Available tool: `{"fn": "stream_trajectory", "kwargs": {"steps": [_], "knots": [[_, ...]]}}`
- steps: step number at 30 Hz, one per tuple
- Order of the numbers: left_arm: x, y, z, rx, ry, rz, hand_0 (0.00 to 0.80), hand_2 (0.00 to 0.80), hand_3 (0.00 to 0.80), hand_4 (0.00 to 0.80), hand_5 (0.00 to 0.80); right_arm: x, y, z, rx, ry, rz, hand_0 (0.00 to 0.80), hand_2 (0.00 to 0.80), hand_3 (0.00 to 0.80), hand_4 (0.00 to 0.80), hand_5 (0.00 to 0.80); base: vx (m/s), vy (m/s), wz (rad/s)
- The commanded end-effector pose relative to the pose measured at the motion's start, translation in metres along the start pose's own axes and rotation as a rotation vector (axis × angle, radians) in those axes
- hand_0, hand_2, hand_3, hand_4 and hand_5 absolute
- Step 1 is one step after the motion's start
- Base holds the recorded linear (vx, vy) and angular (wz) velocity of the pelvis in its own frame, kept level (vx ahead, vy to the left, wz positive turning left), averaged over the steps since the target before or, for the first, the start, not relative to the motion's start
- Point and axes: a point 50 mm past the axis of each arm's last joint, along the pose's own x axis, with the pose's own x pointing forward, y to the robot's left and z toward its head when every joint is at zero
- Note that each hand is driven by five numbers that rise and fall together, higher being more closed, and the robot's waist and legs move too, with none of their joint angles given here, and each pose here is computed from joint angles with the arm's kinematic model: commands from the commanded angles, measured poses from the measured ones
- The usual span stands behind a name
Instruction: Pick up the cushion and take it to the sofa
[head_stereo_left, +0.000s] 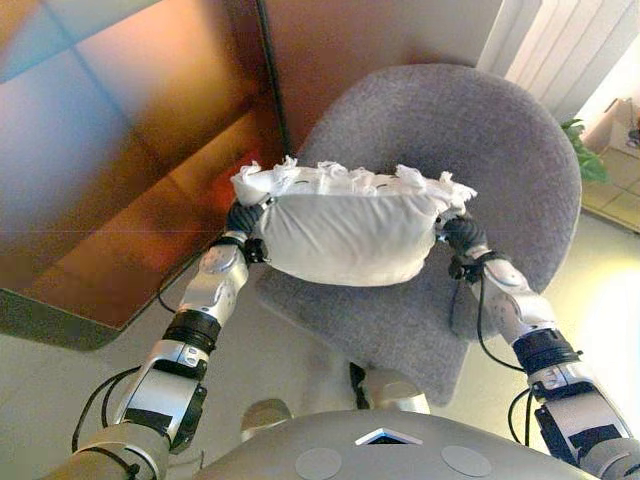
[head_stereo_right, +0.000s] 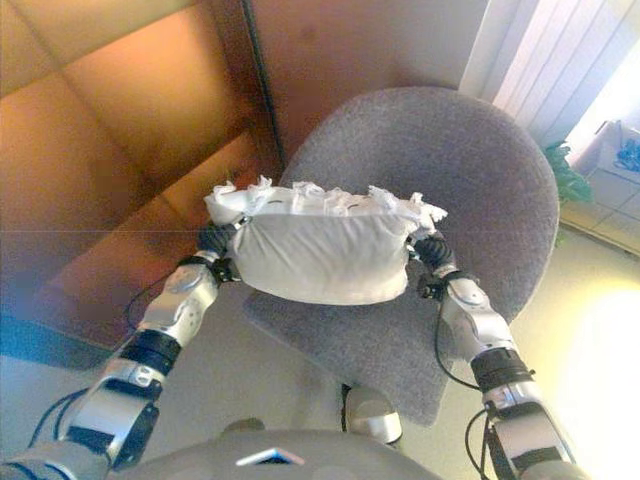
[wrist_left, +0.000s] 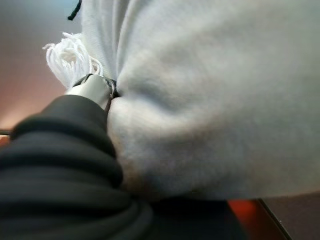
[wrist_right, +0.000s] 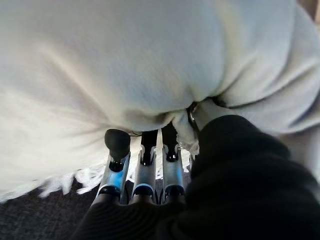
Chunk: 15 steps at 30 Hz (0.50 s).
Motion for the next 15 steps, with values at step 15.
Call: {"fn": "stream_trajectory", "kwargs": {"steps": [15], "knots": [[0.018, -0.043, 0.073, 0.077, -0.231, -0.148, 0.8, 0.8, 0.8, 0.8, 0.8, 0.021, 0.03, 0.048, 0.128, -0.187, 0.073, 0.8, 0.8, 0.8, 0.8, 0.8, 0.072, 0.098, -0.26]]}}
